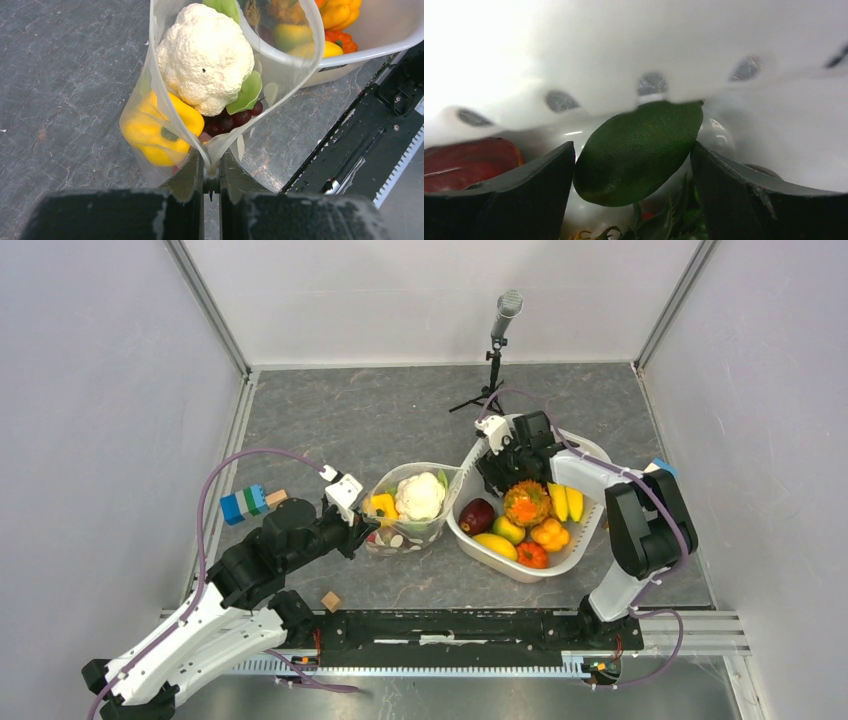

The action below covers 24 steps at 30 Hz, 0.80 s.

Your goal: Place the food in the zip-top bag and seal the zipper

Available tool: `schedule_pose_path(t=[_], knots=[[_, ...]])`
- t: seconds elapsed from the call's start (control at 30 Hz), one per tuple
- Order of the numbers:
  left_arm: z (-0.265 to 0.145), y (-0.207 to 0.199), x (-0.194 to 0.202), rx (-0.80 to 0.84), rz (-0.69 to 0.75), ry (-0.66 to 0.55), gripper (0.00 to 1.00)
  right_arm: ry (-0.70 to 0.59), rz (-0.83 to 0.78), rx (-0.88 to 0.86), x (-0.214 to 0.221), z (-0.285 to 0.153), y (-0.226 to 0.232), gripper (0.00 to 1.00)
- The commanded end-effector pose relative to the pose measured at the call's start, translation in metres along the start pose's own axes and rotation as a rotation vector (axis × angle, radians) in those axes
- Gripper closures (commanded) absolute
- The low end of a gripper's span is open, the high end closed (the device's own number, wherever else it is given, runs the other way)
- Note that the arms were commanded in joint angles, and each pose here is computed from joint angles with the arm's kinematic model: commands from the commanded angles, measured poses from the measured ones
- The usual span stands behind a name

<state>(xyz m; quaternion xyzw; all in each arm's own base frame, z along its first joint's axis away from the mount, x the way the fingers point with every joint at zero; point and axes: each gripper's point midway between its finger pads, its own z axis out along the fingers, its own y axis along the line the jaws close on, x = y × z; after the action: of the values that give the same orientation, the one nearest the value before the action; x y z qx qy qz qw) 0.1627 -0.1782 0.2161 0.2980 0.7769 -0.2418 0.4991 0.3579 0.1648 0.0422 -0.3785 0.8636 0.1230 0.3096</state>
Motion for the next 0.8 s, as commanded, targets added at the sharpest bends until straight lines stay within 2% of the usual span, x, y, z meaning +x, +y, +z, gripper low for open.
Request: schedule_pose_path(t=[0.0, 0.13, 0.27, 0.43, 0.67, 0.77], knots=[[0.001, 0.001, -0.011, 0.002, 0.029, -0.043, 0.98, 0.134, 0.023, -0.021, 0.039, 0.015, 0.004, 0.17], [0.001, 0.001, -0.012, 0.001, 0.029, -0.044, 0.98, 0.088, 0.010, 0.014, 0.028, 0.003, 0.000, 0.41], [0.004, 0.001, -0.010, 0.000, 0.031, -0.028, 0.98, -0.050, -0.007, 0.016, -0.017, -0.024, 0.001, 0.54], [0.002, 0.001, -0.011, 0.001, 0.031, -0.034, 0.98, -0.247, -0.036, 0.039, -0.071, -0.072, 0.003, 0.56], [0.002, 0.001, -0.011, 0.001, 0.030, -0.037, 0.98, -0.327, -0.031, 0.074, -0.082, -0.110, 0.010, 0.58], [0.003, 0.001, -0.011, 0.001, 0.029, -0.036, 0.98, -0.433, -0.027, 0.046, -0.101, -0.139, 0.024, 0.58]])
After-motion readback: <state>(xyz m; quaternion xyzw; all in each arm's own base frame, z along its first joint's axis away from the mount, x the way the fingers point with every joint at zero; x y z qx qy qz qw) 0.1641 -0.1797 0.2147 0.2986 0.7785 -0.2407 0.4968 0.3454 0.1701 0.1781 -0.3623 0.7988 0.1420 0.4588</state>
